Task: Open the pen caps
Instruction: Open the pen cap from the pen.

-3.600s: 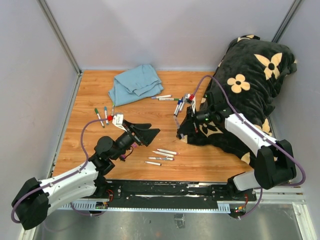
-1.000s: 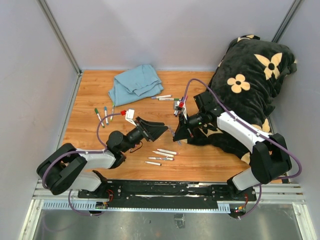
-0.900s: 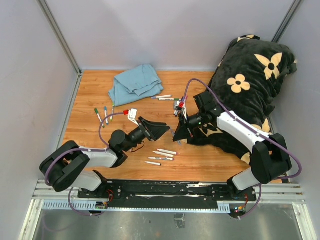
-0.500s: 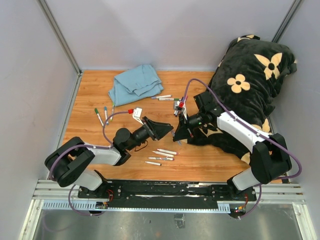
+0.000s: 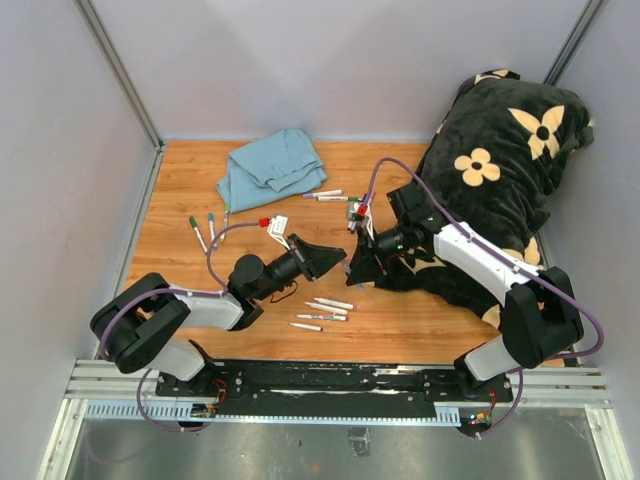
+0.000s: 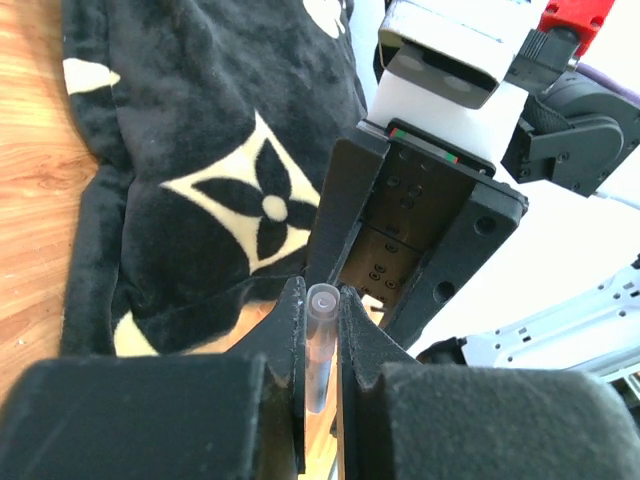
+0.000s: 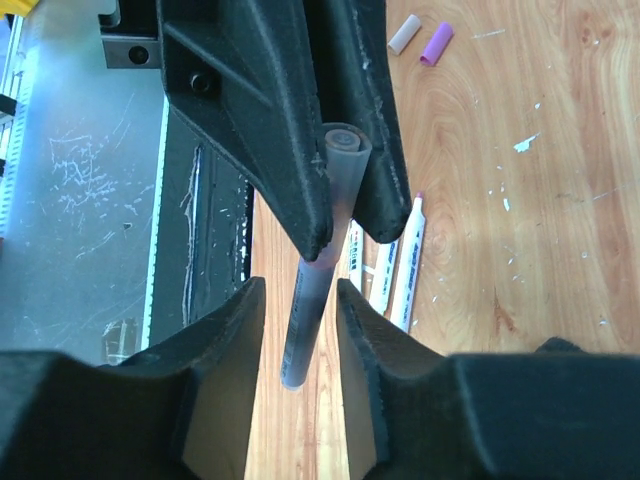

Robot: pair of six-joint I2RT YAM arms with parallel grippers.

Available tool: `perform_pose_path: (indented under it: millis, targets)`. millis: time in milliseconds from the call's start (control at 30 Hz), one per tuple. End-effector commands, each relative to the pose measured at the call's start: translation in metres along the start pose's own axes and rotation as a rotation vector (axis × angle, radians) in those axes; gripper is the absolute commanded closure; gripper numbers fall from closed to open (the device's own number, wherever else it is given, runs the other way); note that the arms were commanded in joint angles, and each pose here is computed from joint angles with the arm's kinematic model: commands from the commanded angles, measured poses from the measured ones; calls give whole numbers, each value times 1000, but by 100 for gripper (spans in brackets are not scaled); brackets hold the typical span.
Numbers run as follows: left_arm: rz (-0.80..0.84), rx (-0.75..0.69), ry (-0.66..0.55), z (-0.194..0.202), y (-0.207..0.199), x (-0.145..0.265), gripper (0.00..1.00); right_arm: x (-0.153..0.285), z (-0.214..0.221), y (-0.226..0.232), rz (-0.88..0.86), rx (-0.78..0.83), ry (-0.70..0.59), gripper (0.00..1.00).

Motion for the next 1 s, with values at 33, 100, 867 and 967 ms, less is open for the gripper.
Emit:
perform_pose_path:
  millis: [33,100,867,967]
  targets:
    - [8,13,-89,-21,-10,-1,100,-6,-9,15,-62,60,-4,62]
    - [8,19,-108,-24,-12,1,100,-7,-10,17,-67,62,-2,63]
    - [-371,-93,-433,-173,37,47,100,-22,4,2,12,50,88,99]
    - [-411,-60,-343,-143,44,65,100,-20,8,-19,163,65,122,98]
Point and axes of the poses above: each gripper's point midway between its finger pads, its own x axis back along the fingers, its own y axis along the line the jaws close on, z = x × y, the point moved 4 cm from there along x, back along the fingers, and after that the axes turned 14 degrees about -x, right-handed, at the moved point
